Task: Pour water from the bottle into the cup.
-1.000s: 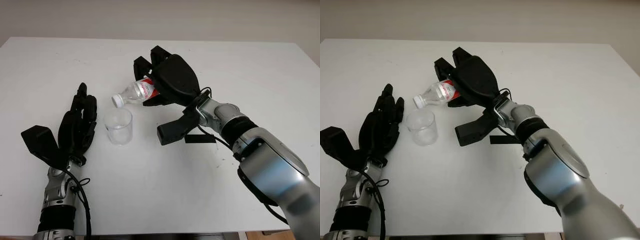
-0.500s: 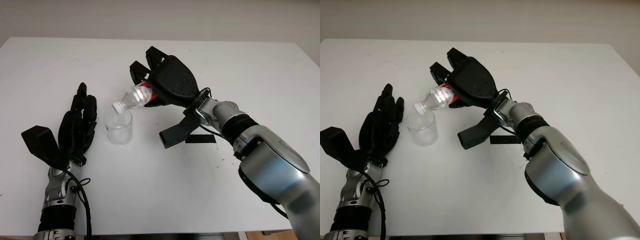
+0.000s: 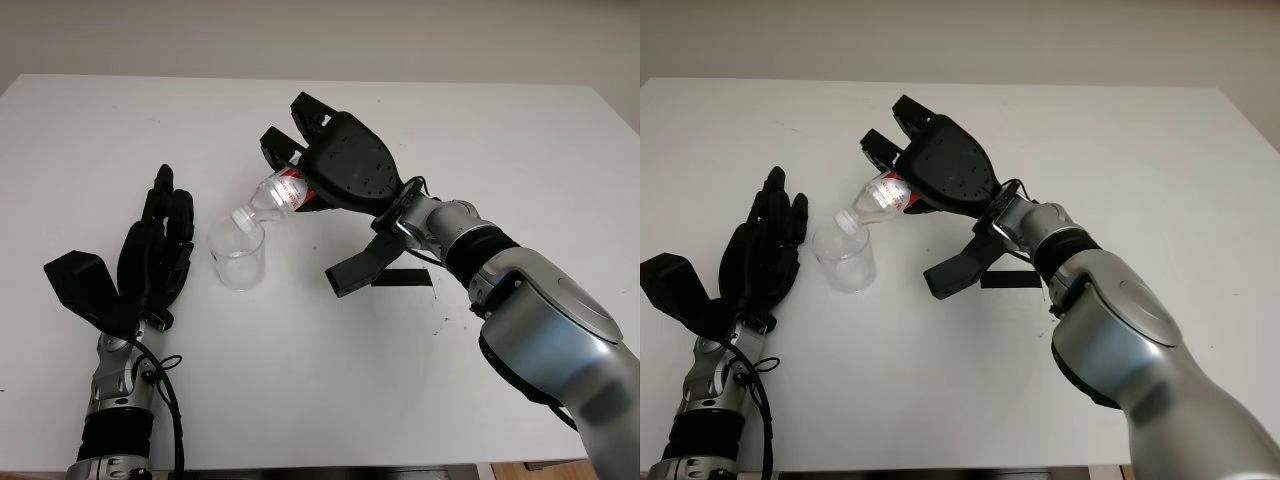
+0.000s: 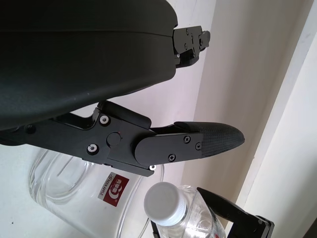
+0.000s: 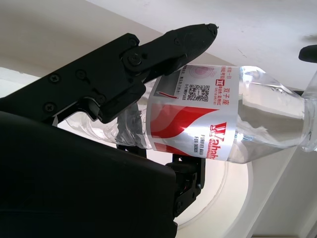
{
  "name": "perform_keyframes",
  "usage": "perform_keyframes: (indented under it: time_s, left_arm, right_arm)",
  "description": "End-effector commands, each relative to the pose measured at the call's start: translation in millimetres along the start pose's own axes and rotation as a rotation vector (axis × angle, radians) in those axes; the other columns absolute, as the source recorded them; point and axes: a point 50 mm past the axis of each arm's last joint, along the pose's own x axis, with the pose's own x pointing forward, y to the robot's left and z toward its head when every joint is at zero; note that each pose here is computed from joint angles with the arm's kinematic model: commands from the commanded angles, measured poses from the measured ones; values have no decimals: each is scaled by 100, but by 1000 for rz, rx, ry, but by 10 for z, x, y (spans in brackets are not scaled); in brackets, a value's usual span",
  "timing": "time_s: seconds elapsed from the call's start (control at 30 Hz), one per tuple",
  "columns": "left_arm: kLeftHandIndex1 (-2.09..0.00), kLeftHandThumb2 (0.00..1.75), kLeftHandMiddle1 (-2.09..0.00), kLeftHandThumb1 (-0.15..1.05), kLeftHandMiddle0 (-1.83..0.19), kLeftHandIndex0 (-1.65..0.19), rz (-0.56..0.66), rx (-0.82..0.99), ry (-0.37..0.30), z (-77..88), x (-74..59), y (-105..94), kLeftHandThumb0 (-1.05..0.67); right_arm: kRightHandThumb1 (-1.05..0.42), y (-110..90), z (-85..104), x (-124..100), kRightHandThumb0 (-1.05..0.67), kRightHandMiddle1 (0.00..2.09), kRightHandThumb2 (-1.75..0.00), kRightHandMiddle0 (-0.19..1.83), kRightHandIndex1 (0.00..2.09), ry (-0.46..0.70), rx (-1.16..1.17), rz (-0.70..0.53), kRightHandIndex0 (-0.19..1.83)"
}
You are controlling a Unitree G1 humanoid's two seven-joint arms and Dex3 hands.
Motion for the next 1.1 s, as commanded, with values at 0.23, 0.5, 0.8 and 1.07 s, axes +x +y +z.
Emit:
perform_keyframes:
  time_s: [0.23,0.5,0.8,1.07]
  left_arm:
    - [-5,47,-5,105,15,14,0,-4,12,-32,10,-5,-75]
    - [-5,45,-6,105,14,14,7,-11,12,-36,-10,7,-75]
    - [-6,46,-6,105,12,13,12,5,18,-28,-39,33,-75]
    - [-5,46,-5,105,13,13,6,1,26,-31,-37,42,-75]
  right_arm:
    - [-105,-88,-58,67,-51,209,-28,81,209,134,165,-87,130]
    - [-105,38,-42,-73,-47,209,-30,98,209,479,591,-103,137]
    - [-105,267,-20,-489,-42,209,-41,102,209,827,1190,-117,139]
    - [-105,210,-49,-994,-39,209,-43,99,209,894,1317,-158,137]
